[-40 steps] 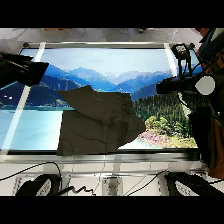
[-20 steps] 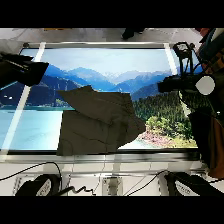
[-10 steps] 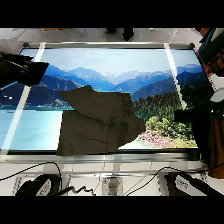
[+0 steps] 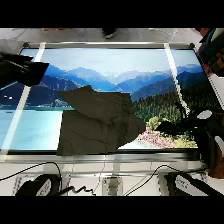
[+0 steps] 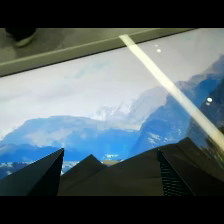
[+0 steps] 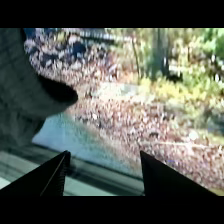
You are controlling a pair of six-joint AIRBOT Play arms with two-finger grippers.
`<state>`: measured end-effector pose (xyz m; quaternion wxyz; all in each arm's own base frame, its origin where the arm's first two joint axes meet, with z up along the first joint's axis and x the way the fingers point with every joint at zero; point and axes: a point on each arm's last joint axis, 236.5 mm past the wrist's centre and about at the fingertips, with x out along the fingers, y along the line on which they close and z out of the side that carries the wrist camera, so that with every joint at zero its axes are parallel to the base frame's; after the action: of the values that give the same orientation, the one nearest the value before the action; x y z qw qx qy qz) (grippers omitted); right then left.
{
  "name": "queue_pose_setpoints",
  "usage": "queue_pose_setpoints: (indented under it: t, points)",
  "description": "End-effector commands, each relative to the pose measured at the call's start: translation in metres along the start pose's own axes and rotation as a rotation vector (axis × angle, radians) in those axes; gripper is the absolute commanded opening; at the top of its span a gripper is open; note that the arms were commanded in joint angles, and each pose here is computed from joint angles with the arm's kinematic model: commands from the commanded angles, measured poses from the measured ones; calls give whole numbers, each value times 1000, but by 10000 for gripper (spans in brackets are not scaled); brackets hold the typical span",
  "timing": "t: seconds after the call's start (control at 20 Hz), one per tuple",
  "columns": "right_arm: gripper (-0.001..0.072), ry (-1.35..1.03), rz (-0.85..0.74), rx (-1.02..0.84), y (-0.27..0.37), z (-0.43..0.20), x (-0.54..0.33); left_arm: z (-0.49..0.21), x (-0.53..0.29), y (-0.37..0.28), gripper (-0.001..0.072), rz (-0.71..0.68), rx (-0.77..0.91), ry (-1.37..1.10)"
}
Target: Fold the clothes and pants, and hang the long-sleeved shirts on hangers.
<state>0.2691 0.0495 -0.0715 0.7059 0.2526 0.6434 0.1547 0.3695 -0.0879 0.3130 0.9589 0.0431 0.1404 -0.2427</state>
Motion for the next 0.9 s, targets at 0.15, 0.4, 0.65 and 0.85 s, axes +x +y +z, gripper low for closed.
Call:
queue_pose_setpoints:
  t: [0.15, 0.4, 0.65, 0.85]
  points:
    - [559, 119, 151, 49, 17, -15, 47, -1, 0, -2, 665, -5, 2, 6]
    - [558, 140, 189, -36, 43, -15, 86, -1, 0, -1, 664, -5, 1, 6]
    - [471, 3, 143, -77, 44, 15, 97, -7, 0, 7, 642, 28, 4, 32]
    - [87, -24, 150, -168, 47, 19, 94, -50, -12, 56, 642, 253, -107, 201]
